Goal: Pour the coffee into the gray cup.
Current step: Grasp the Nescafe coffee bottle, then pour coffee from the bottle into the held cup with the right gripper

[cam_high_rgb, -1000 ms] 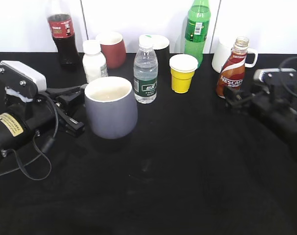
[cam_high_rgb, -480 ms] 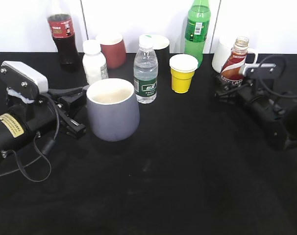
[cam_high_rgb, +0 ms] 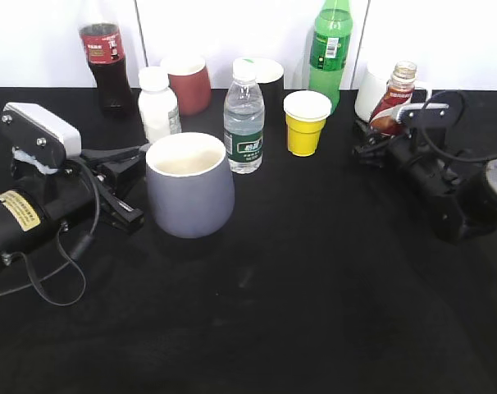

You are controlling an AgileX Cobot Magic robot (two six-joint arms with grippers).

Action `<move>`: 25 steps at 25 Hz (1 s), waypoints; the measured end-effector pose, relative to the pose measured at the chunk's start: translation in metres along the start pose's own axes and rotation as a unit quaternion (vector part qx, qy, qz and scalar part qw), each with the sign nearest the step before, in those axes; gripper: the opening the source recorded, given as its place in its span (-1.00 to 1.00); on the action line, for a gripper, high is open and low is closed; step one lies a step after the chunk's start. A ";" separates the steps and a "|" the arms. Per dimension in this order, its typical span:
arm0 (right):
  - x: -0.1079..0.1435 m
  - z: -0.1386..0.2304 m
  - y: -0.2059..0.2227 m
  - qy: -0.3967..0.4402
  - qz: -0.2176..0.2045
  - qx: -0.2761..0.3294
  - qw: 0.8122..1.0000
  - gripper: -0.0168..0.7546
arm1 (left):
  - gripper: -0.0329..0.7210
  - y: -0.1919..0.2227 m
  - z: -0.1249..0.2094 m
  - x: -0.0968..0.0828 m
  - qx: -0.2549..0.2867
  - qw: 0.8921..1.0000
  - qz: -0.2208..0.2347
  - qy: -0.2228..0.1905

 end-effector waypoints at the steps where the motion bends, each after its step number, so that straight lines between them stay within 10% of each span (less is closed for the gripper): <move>1: 0.000 0.003 0.000 0.000 0.000 0.004 1.000 0.50 | -0.75 0.000 0.000 0.000 0.000 1.000 0.000 0.000; 11: 0.003 -0.011 -0.026 -0.020 -0.006 0.027 0.999 0.36 | -0.75 0.000 0.000 0.000 0.000 1.000 0.000 0.000; 17: 0.029 -0.075 -0.072 -0.058 -0.094 -0.003 0.994 0.36 | -0.75 0.000 0.000 -0.001 0.000 1.000 0.005 0.002; 25: 0.141 -0.105 -0.096 -0.136 -0.239 -0.061 0.959 0.35 | -0.75 0.000 0.001 -0.010 0.003 0.999 0.041 0.018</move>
Point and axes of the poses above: a point on each arm's last joint axis where the gripper is mounted, y pointing out along that axis toward the gripper, x along the wrist's bending axis when the last joint is at zero, z = x × y, the point moved 3 cm from there along y, pointing out along that axis toward the gripper, and after that the axes turned 7 degrees about -y, right-handed, at the moved point
